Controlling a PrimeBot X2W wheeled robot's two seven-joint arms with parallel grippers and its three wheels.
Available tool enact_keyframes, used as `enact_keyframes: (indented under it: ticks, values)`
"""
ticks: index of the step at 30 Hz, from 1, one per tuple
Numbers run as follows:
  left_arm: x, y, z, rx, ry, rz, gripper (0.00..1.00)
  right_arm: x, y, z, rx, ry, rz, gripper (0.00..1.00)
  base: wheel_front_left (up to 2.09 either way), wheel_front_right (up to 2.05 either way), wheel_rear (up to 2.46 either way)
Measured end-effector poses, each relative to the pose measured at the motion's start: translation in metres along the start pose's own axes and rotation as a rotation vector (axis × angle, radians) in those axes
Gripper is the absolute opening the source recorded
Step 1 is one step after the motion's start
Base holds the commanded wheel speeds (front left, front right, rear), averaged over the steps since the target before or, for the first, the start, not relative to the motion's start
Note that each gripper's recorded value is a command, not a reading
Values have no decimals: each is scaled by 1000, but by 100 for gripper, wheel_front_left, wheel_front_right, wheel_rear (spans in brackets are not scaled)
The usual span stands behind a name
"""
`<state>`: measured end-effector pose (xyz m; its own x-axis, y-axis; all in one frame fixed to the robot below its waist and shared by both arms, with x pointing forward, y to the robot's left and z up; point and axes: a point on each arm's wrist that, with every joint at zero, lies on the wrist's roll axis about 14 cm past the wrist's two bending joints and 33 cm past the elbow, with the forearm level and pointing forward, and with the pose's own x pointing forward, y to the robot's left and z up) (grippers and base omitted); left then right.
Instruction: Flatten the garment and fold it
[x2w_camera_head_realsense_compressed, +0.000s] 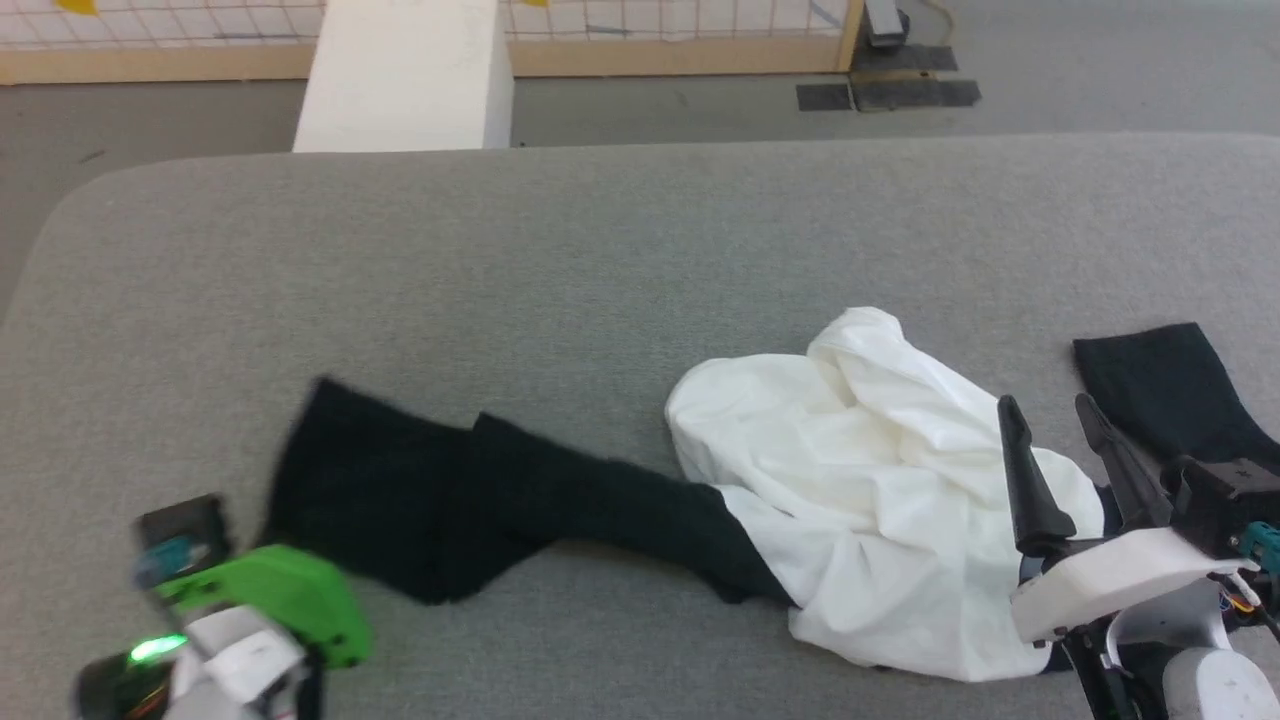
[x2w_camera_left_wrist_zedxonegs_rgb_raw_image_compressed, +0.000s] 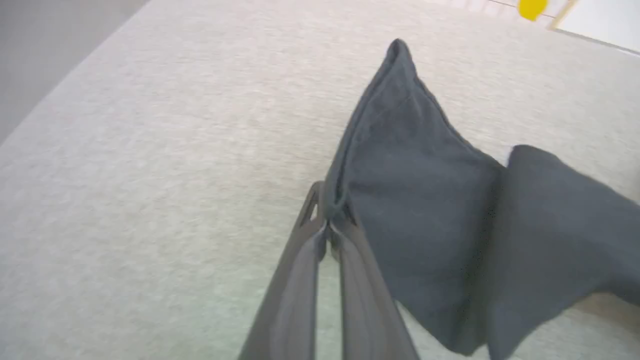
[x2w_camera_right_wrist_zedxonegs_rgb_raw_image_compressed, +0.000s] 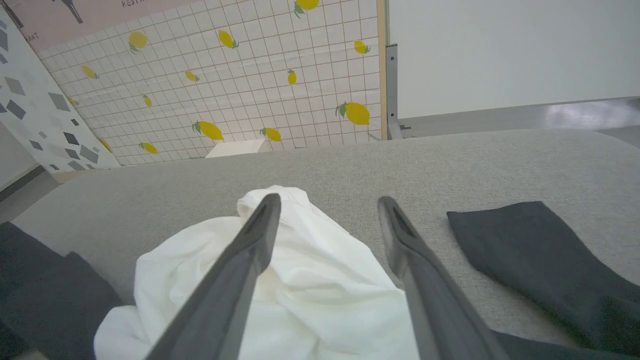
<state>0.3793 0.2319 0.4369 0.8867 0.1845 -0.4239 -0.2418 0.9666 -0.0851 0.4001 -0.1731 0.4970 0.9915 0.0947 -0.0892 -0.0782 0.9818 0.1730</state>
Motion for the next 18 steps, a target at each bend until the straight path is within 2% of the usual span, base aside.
enact_keyframes:
  ticks: [3,6,7,9,12,18]
  values:
    - [-16,47,3,-22,-20,123,0,1,8,-1,-2,11,23,100,0,0,0]
    - [-30,78,0,-39,-25,211,0,2,14,-3,-12,31,41,100,0,0,0]
    - [-35,85,0,-47,-29,231,28,2,16,-4,-14,40,46,100,0,0,0]
    - [-41,88,8,-68,-78,237,100,2,20,-9,-28,68,58,100,0,0,0]
    - [-44,66,20,-99,-159,146,100,2,31,-19,-60,131,89,100,0,0,0]
    - [-44,21,46,-89,-371,3,100,9,49,-46,-148,311,162,100,0,0,0]
